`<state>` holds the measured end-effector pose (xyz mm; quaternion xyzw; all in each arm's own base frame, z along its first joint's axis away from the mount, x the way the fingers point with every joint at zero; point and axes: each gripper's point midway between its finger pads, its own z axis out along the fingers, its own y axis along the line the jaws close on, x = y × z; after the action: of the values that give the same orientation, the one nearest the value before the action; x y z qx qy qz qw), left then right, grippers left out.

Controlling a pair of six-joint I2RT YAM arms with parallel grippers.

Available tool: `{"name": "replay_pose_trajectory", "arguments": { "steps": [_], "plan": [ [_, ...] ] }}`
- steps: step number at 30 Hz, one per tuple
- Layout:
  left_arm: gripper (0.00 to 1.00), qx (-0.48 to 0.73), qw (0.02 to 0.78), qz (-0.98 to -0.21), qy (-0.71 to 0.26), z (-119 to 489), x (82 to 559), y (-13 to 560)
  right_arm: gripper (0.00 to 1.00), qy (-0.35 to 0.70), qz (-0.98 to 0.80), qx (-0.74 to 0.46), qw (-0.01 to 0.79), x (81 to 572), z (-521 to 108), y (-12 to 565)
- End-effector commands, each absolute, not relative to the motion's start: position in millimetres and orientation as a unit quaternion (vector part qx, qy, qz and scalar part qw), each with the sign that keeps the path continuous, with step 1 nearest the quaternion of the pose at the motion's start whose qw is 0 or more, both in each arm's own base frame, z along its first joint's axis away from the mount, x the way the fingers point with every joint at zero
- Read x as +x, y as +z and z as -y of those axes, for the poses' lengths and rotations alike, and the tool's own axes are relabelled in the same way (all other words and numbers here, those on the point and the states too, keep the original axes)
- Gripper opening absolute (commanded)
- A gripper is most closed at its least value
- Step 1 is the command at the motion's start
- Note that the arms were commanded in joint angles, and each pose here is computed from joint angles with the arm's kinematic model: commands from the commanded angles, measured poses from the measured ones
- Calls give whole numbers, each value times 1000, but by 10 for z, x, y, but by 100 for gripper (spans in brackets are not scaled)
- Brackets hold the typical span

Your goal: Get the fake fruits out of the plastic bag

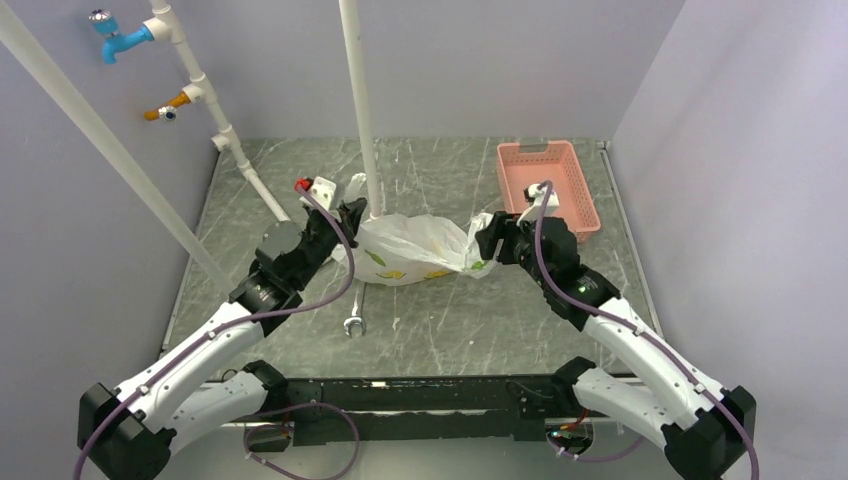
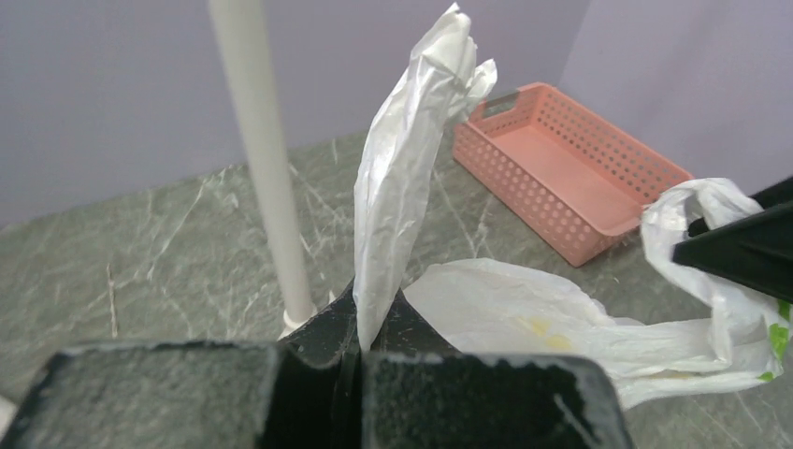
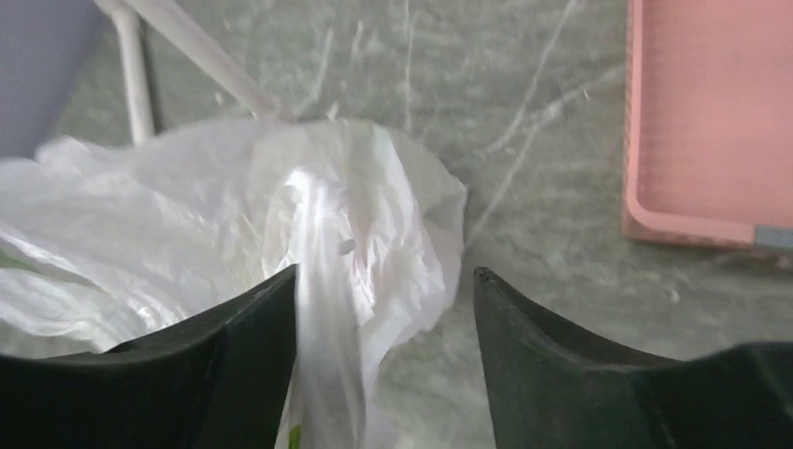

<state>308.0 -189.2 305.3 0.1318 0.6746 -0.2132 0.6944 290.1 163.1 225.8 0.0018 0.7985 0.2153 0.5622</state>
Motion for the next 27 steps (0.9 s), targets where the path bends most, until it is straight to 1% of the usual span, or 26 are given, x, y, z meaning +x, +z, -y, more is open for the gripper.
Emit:
{"name": "replay_pose_trajectory", "arguments": {
  "steps": [1,4,7,9,10,12,15,17,19,20,22,23,25,27],
  "plan": [
    [0,126,740,-630,-198,1893,2993,3377,72,177,-848,-52,496,2685,-1572,2336],
    [0,126,739,-629,-206,1921,2969,3387,78,158,-855,-81,488,2659,-1543,2539],
    [0,123,738,-629,-210,1923,2962,3395,86,157,-844,-90,505,2664,-1530,2924],
    [0,121,739,-628,-213,1919,2955,3399,87,160,-832,-95,522,2684,-1534,3183],
    [0,121,739,-627,-214,1924,2952,3401,88,171,-825,-114,527,2684,-1595,3294],
    [0,123,740,-626,-215,1929,2952,3407,94,198,-812,-157,527,2702,-1783,3437],
    [0,127,736,-630,-213,1945,2963,3383,98,215,-799,-194,528,2824,-2031,3574],
    [0,126,735,-631,-212,1945,2970,3368,98,220,-785,-215,539,2898,-2172,3674],
    [0,124,735,-632,-213,1946,2971,3363,96,238,-766,-269,533,2924,-2382,3645],
    [0,125,734,-631,-216,1954,2967,3361,93,246,-762,-306,515,2907,-2508,3568],
    [0,123,732,-633,-219,1965,2976,3343,84,251,-757,-376,472,2870,-2760,3364],
    [0,123,730,-634,-223,1985,2974,3339,78,249,-751,-410,454,2834,-2872,3228],
    [0,125,727,-636,-226,2006,2982,3320,72,239,-749,-432,442,2870,-3009,2989],
    [0,125,725,-637,-230,2021,2980,3312,70,250,-739,-441,445,2904,-3124,2907]
  ]
}}
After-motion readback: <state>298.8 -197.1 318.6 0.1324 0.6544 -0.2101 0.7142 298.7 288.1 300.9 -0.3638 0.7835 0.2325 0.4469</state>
